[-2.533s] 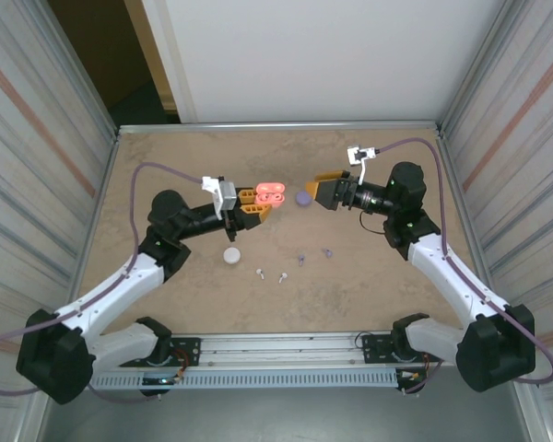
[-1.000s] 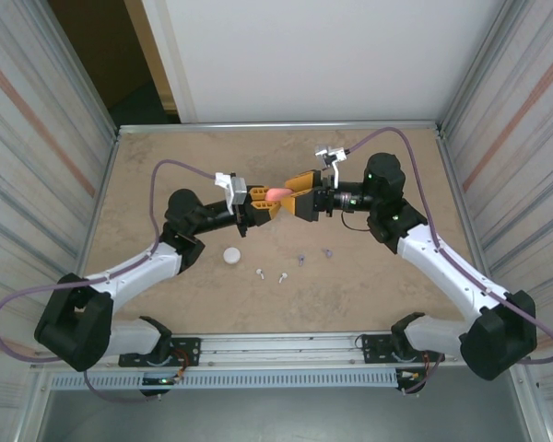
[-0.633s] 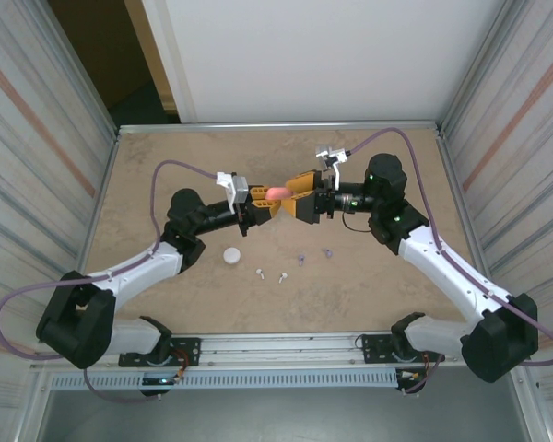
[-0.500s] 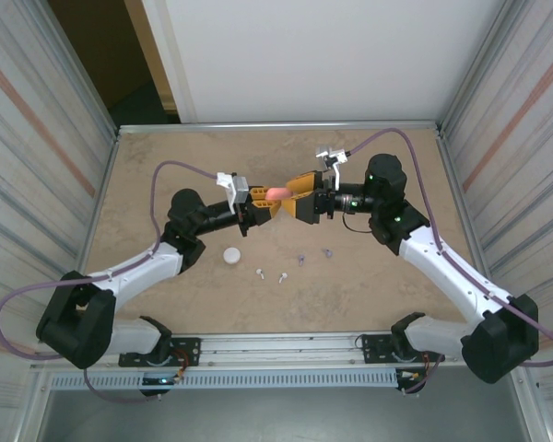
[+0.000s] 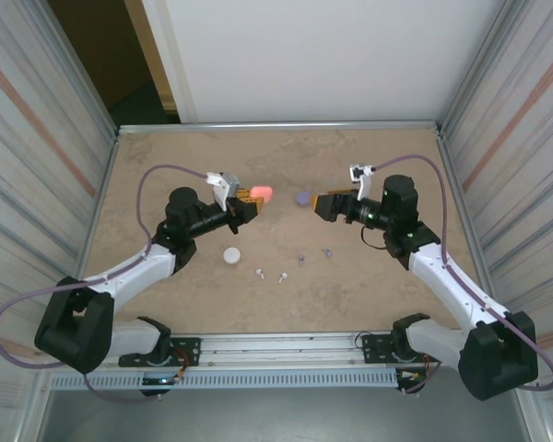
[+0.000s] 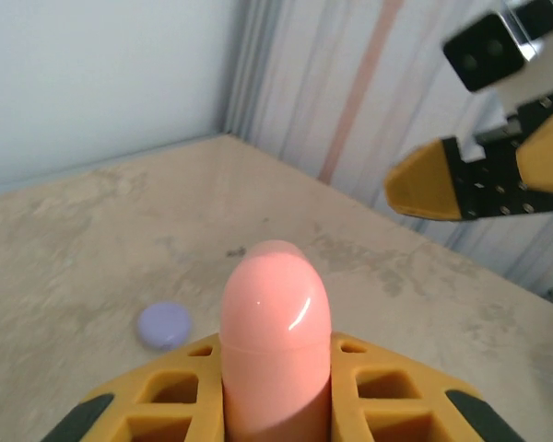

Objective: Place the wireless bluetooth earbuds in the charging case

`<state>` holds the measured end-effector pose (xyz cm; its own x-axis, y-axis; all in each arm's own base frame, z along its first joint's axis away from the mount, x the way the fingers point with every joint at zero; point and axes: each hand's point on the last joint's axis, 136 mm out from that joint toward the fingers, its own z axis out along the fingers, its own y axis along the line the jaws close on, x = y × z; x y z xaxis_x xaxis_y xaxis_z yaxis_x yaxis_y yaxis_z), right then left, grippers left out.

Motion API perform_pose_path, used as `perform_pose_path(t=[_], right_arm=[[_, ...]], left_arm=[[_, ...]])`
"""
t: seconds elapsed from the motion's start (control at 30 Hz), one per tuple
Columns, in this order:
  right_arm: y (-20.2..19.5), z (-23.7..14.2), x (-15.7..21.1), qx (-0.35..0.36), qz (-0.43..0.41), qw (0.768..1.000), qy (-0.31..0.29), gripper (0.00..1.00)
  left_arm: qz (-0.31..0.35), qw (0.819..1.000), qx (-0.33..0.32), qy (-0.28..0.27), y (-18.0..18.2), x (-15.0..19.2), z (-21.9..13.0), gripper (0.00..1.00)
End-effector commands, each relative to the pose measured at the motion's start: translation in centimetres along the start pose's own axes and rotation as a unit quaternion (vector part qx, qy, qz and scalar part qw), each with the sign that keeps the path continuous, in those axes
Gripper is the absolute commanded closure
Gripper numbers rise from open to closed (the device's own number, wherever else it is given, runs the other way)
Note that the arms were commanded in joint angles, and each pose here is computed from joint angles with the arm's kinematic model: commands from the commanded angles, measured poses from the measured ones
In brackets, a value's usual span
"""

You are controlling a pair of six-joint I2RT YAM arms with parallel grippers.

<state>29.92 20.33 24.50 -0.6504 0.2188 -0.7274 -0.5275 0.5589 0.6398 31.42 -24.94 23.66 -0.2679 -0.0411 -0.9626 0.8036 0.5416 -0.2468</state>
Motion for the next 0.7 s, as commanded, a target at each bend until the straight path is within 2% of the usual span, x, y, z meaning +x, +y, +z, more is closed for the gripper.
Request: perform_pose_path(t=[0.0, 0.27, 0.5, 0.67], right_arm=[[-2.8, -0.4, 0.8, 0.054, 0.033, 0.998, -0.006, 0.05], [-7.7, -0.4, 4.2, 0.111, 0.085, 0.990, 0.023, 0.04], [-9.5, -0.2, 5.7, 0.129, 0.102, 0.986, 0.040, 0.03], [-10.2, -0.1, 6.2, 0.132, 0.109, 0.984, 0.046, 0.03]], left_arm=[[-0.012, 0.998, -0.054, 0.028, 2.3, 0.9, -0.1, 1.00], [-0.064, 0.988, -0.119, 0.069, 6.6, 3.4, -0.1, 1.00], [-0.143, 0.971, -0.153, 0.113, 10.5, 6.4, -0.2, 1.00], [-0.193, 0.960, -0.161, 0.125, 12.5, 7.9, -0.3, 1.00]])
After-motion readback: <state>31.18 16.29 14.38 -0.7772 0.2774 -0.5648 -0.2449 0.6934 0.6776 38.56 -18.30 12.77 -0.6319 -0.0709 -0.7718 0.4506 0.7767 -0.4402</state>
